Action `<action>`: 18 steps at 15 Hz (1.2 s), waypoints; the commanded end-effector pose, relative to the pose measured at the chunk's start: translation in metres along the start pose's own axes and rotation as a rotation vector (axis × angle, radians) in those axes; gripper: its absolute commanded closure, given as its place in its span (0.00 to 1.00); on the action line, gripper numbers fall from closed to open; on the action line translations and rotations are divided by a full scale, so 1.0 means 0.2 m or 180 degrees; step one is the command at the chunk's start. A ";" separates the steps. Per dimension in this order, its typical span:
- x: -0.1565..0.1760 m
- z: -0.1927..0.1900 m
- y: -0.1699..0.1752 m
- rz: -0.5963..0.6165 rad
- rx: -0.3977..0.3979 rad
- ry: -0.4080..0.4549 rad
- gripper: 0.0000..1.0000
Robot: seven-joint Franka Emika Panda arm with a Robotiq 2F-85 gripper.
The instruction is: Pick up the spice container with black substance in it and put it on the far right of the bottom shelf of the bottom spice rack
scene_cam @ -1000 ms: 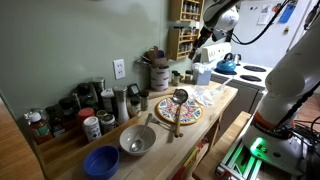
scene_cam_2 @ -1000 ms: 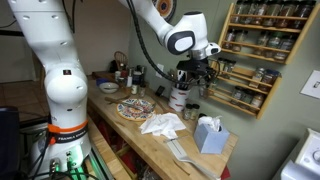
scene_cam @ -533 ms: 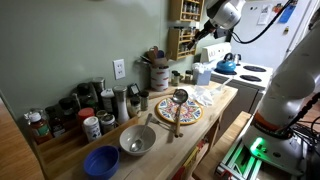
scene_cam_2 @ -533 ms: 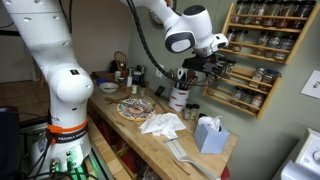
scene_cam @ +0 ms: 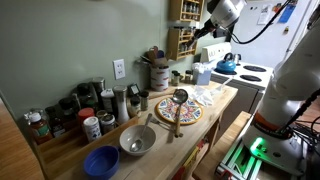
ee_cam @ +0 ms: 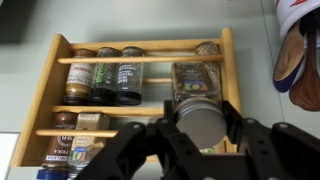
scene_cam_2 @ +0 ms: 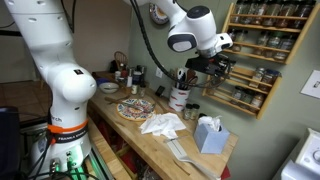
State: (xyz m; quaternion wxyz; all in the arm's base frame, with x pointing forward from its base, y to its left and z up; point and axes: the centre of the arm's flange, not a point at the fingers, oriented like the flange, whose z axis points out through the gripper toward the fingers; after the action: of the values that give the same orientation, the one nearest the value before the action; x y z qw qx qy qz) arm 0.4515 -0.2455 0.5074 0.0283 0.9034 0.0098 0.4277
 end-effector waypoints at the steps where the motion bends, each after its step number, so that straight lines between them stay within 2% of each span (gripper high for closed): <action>1: 0.00 0.00 0.00 -0.0002 0.0001 -0.0002 0.51; 3: 0.00 0.00 0.00 -0.0002 0.0001 -0.0002 0.51; 4: 0.00 0.00 0.00 -0.0002 0.0001 -0.0002 0.76; 18: 0.13 0.18 0.05 -0.0233 0.0085 -0.0018 0.76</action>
State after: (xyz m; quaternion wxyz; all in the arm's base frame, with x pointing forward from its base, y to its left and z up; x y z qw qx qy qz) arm 0.4768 -0.2437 0.5099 0.0391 0.9043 0.0368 0.4234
